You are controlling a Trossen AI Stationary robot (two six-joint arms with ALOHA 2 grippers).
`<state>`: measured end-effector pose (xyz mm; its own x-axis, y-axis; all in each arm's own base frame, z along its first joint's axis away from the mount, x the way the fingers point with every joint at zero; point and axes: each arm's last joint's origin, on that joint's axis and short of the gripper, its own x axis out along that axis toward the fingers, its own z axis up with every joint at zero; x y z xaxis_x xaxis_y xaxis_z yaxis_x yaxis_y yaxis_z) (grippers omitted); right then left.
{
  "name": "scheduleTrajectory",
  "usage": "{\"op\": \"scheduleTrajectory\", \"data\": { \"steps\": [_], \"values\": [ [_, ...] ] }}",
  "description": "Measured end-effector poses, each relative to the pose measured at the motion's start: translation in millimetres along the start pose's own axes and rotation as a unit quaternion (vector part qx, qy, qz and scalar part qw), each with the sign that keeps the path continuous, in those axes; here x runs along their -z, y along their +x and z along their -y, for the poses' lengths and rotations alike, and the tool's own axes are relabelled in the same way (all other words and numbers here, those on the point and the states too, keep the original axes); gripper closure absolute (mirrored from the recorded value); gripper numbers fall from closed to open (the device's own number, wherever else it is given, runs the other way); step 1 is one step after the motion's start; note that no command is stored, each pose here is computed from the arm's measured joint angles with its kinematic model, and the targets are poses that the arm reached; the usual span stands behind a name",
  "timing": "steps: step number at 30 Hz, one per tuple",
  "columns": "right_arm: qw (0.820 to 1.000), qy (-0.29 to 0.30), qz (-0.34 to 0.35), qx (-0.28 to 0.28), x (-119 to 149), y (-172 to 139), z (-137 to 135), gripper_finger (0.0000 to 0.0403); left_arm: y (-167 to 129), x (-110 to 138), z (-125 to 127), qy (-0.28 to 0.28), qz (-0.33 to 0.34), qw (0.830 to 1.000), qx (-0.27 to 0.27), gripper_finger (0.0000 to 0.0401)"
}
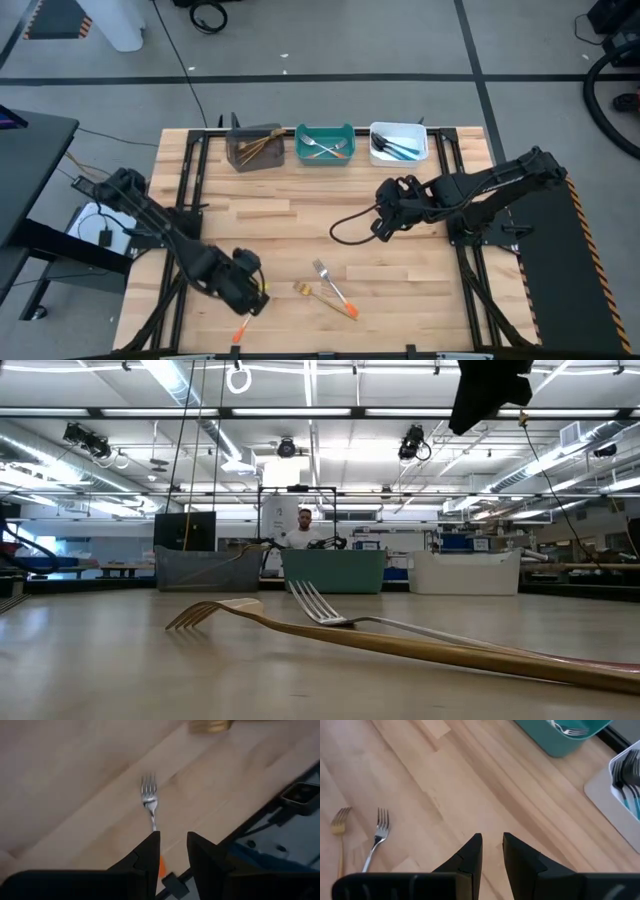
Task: Sort silverware by color (type)
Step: Put the orange fork into the blue bin
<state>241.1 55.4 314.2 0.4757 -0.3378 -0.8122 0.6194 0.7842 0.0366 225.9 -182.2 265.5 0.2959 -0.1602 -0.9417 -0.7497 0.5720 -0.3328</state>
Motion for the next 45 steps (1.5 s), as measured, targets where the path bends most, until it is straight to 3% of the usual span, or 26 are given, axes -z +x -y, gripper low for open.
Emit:
{"op": "scheduleTrajectory", "data": {
  "steps": [9,29,34,38,40,45],
  "values": [
    [1.0,-0.016,0.0,-0.013,7.8,-5.3,-7.1,0.0318,46.5,31.7,8.7,-0.026,-0.007,0.998,-0.05,0.0296],
    [1.0,-0.018,-0.001,-0.019,10.2,-6.9,-9.3,0.0318,128.6,42.5,11.6,-0.044,-0.023,0.991,-0.125,0.0296],
    [1.0,-0.017,-0.003,-0.019,10.4,-6.9,-9.4,0.0318,139.4,43.6,10.3,-0.042,-0.025,0.989,-0.142,0.0304],
    [1.0,-0.012,-0.003,-0.021,11.4,-7.6,-10.2,0.0318,141.9,43.5,10.2,-0.044,-0.034,0.988,-0.144,0.0354],
    [1.0,-0.015,-0.003,-0.023,12.5,-8.3,-11.2,0.0318,137.8,43.3,11.3,-0.045,-0.036,0.989,-0.135,0.0383],
    [0.999,-0.024,0.0,-0.025,15.0,-10.2,-13.3,0.0318,120.6,39.0,15.8,-0.055,-0.043,0.992,-0.1,0.0388]
  ]
}}
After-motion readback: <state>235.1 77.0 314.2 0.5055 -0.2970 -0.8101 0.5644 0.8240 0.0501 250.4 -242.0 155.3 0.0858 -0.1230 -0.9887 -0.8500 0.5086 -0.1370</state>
